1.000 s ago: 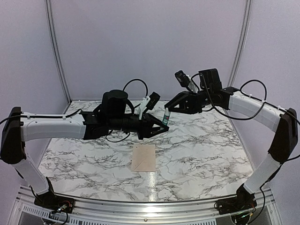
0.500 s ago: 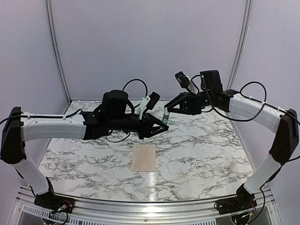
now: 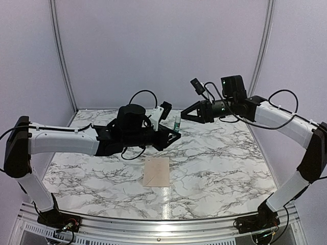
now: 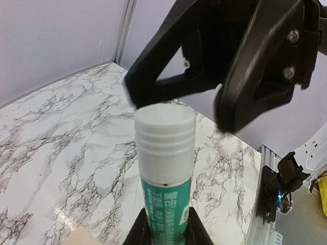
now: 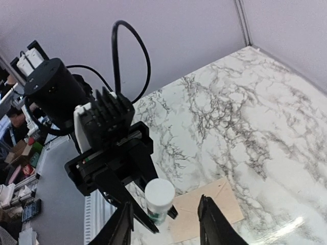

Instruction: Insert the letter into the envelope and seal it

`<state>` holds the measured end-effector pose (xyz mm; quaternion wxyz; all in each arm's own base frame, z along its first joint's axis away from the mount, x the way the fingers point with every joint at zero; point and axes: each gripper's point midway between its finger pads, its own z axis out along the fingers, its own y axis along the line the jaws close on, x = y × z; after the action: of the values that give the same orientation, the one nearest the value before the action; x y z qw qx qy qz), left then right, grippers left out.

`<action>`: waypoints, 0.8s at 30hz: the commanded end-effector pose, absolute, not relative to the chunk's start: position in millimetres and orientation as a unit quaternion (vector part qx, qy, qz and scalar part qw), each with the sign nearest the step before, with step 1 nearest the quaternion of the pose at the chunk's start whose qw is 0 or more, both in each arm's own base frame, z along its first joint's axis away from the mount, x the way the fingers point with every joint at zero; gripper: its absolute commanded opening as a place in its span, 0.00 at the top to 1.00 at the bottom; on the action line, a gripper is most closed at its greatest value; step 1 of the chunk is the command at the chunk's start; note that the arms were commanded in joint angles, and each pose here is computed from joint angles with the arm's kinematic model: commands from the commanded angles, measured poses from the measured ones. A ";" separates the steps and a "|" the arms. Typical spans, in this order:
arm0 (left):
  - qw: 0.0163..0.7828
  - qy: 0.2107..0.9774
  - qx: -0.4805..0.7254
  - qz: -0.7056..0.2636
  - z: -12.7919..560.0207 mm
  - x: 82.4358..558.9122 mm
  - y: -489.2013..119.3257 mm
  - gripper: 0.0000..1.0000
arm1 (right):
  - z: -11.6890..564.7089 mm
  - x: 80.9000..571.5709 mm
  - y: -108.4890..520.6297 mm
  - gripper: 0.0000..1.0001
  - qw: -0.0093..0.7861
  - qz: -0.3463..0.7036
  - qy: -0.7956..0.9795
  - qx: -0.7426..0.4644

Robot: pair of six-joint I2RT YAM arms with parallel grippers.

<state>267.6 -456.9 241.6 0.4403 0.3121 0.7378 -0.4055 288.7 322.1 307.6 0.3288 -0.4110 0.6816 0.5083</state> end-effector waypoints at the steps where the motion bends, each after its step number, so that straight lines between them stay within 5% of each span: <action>1: 0.437 0.777 0.279 -0.357 230.2 282.6 -428.2 0.95 | 376.6 322.9 277.0 0.54 0.404 0.487 0.666 -0.395; 6: 0.351 0.863 0.261 -0.250 172.6 275.4 -376.1 0.94 | 356.0 353.9 230.1 0.34 0.463 0.356 0.706 -0.401; 10: 0.272 0.921 0.201 -0.193 133.8 268.4 -324.9 0.92 | 306.5 372.1 199.6 0.03 0.460 0.238 0.763 -0.386; 24: 0.096 0.981 0.135 -0.098 39.7 238.6 -262.8 0.88 | 249.2 388.9 160.0 0.01 0.456 0.151 0.824 -0.301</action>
<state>249.2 -266.9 55.1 0.1465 0.1376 0.9727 -0.1159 376.7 165.6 217.0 0.4081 -0.3184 0.8383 0.1714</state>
